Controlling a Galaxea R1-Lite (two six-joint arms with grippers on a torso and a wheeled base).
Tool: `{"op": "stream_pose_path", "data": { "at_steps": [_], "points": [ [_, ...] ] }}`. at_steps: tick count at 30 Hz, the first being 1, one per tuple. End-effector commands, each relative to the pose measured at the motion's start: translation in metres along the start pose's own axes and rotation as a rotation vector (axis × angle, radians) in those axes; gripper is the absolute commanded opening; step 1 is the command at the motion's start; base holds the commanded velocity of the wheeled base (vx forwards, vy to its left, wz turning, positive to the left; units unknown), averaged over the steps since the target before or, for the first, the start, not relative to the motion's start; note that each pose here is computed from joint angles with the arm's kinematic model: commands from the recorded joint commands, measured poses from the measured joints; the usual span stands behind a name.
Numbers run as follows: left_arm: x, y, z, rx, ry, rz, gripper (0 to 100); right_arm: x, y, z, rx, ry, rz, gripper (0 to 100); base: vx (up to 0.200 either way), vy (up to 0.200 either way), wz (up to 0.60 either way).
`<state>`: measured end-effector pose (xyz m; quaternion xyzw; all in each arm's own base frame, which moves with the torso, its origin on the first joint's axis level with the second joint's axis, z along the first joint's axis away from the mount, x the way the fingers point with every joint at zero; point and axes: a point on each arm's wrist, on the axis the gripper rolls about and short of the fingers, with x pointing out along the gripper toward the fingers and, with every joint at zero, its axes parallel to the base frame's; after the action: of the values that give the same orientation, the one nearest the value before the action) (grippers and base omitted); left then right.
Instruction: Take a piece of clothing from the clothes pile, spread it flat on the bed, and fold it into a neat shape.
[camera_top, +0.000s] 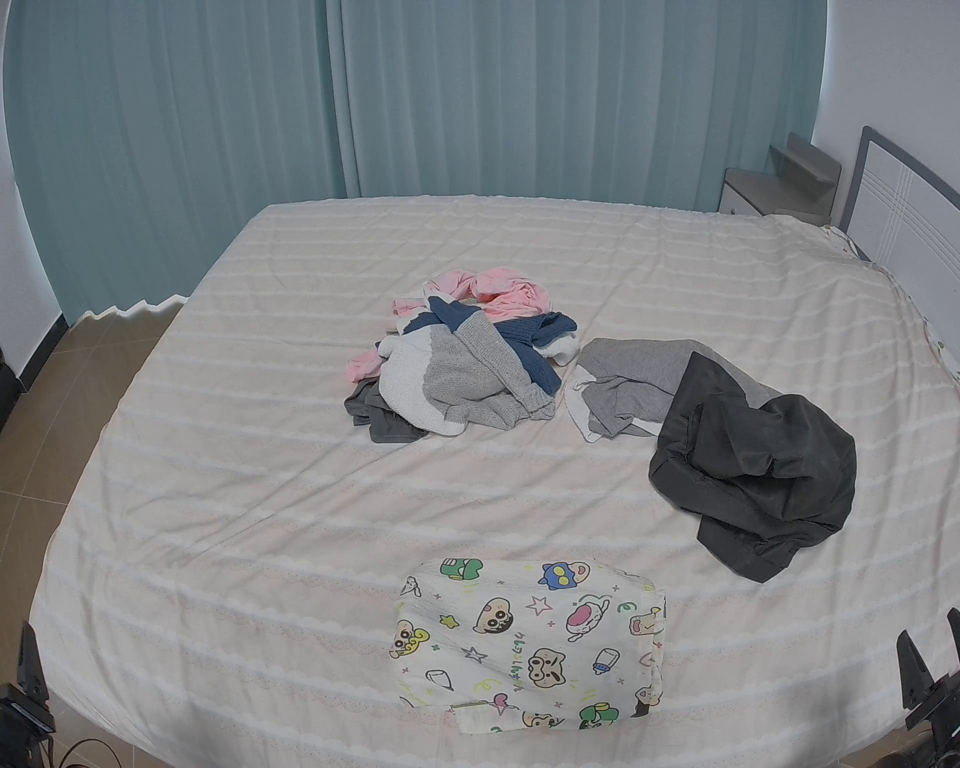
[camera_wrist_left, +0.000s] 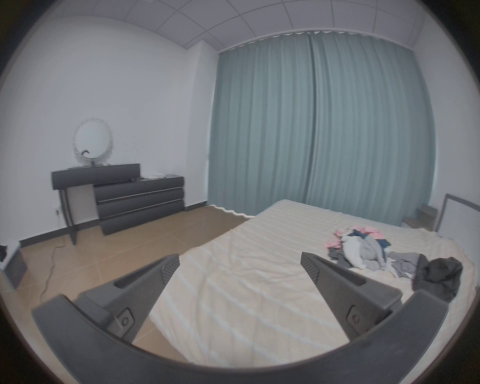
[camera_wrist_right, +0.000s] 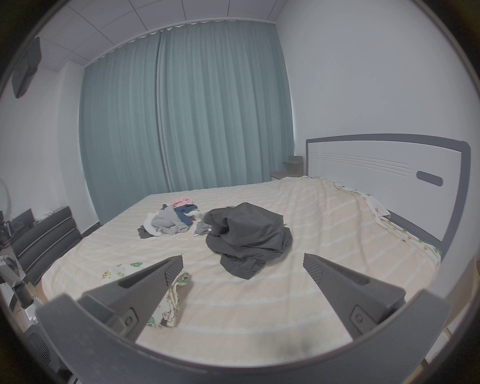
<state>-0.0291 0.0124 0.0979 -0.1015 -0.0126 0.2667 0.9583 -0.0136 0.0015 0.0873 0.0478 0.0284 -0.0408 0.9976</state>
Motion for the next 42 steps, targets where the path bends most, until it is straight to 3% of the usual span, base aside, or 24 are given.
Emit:
{"op": "stream_pose_path", "data": {
  "at_steps": [1, 6, 11, 16, 18, 22, 26, 29, 36, 38, 42],
  "points": [
    [0.0008, -0.0024, -0.0173, -0.007, -0.009, -0.201, 100, -0.0008, 0.0032, -0.0065, -0.007, 0.018, 0.144, 100, 0.0, 0.0, 0.0],
    [-0.0002, -0.0064, -0.0185, 0.006, 0.026, -0.388, 100, -0.0011, 0.0046, -0.0076, -0.039, 0.029, 0.211, 100, 0.0, 0.0, 0.0],
    [0.0, -0.0066, -0.0186, 0.023, 0.019, -0.393, 100, -0.0014, 0.0053, -0.0083, -0.06, 0.038, 0.244, 100, 0.0, 0.0, 0.0],
    [0.0001, -0.0066, -0.0189, 0.023, 0.019, -0.393, 100, -0.0025, 0.0062, -0.0085, -0.146, 0.047, 0.286, 100, 0.0, 0.0, 0.0],
    [0.0002, -0.0066, -0.0191, 0.003, 0.022, -0.39, 100, -0.0018, 0.0051, -0.0083, -0.135, 0.039, 0.232, 100, 0.0, 0.0, 0.0],
    [0.0002, -0.0069, -0.0187, 0.005, 0.015, -0.399, 100, -0.0013, 0.0033, -0.0075, -0.008, 0.038, 0.147, 100, 0.0, 0.0, 0.0],
    [0.0001, -0.0071, -0.0186, 0.015, 0.013, -0.407, 100, -0.0006, 0.0008, -0.0061, 0.016, 0.007, 0.032, 100, 0.0, 0.0, 0.0],
    [0.0, -0.0072, -0.0189, 0.027, 0.019, -0.416, 100, -0.0006, 0.0, -0.0065, -0.006, 0.009, 0.002, 100, 0.0, 0.0, 0.0],
    [-0.0001, -0.0077, -0.0188, 0.035, 0.016, -0.437, 100, -0.0006, 0.0004, -0.0077, -0.083, 0.02, 0.024, 100, 0.0, 0.0, 0.0],
    [0.0, -0.0076, -0.0193, 0.034, 0.018, -0.437, 100, -0.0007, 0.0016, -0.0083, -0.153, 0.025, 0.08, 100, 0.0, 0.0, 0.0],
    [0.0, -0.0076, -0.0191, 0.026, 0.017, -0.431, 100, -0.0008, 0.0025, -0.0083, -0.18, 0.024, 0.121, 100, 0.0, 0.0, 0.0]
  ]
}}
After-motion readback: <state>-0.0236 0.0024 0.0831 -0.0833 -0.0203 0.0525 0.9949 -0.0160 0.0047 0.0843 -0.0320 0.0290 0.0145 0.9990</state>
